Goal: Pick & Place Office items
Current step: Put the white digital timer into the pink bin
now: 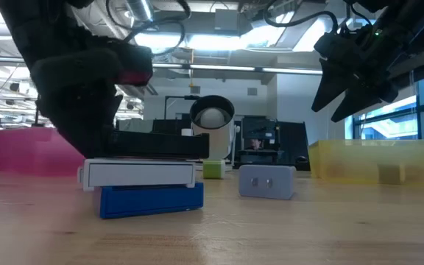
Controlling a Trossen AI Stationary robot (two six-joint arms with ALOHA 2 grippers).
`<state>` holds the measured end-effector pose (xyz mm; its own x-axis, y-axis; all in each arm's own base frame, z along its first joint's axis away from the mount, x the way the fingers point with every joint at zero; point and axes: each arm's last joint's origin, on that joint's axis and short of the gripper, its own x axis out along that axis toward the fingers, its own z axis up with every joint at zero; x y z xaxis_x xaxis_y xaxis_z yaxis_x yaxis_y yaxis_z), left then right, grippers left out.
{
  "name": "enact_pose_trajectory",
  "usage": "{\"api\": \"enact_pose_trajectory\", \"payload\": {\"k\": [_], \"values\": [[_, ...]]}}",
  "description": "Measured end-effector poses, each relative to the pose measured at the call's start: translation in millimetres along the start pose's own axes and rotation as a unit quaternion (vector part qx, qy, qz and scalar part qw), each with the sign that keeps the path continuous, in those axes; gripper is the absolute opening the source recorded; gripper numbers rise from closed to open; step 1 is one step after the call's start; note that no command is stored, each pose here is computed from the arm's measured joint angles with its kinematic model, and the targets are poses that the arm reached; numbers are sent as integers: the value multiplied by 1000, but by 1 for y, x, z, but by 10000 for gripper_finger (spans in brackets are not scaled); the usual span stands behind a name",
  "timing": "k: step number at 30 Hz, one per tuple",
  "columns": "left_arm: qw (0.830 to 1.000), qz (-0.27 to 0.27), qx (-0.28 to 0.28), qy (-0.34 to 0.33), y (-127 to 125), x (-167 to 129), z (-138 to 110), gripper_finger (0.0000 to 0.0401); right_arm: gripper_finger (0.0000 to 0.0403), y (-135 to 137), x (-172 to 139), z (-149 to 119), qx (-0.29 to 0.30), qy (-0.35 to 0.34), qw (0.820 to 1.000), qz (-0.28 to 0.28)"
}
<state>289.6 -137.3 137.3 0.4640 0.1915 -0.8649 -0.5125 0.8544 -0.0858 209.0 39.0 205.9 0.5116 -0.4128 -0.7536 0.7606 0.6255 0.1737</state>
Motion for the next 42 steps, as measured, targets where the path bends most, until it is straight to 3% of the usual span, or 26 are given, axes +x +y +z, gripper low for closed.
{"api": "enact_pose_trajectory", "payload": {"k": [7,13,21,29,42], "values": [[999,-16,7,-41,1,-19,11,155,318,0,0,0,1,-1,1000,1],[993,-28,16,-109,7,-53,27,163,318,0,0,0,1,-1,1000,2],[970,-14,2,-244,27,-112,49,164,318,1,0,0,2,-2,1000,3],[951,15,6,-310,42,-142,55,161,318,1,0,0,2,-2,1000,3],[934,168,1,-314,70,-137,47,162,318,1,0,0,2,-2,1000,3]]}}
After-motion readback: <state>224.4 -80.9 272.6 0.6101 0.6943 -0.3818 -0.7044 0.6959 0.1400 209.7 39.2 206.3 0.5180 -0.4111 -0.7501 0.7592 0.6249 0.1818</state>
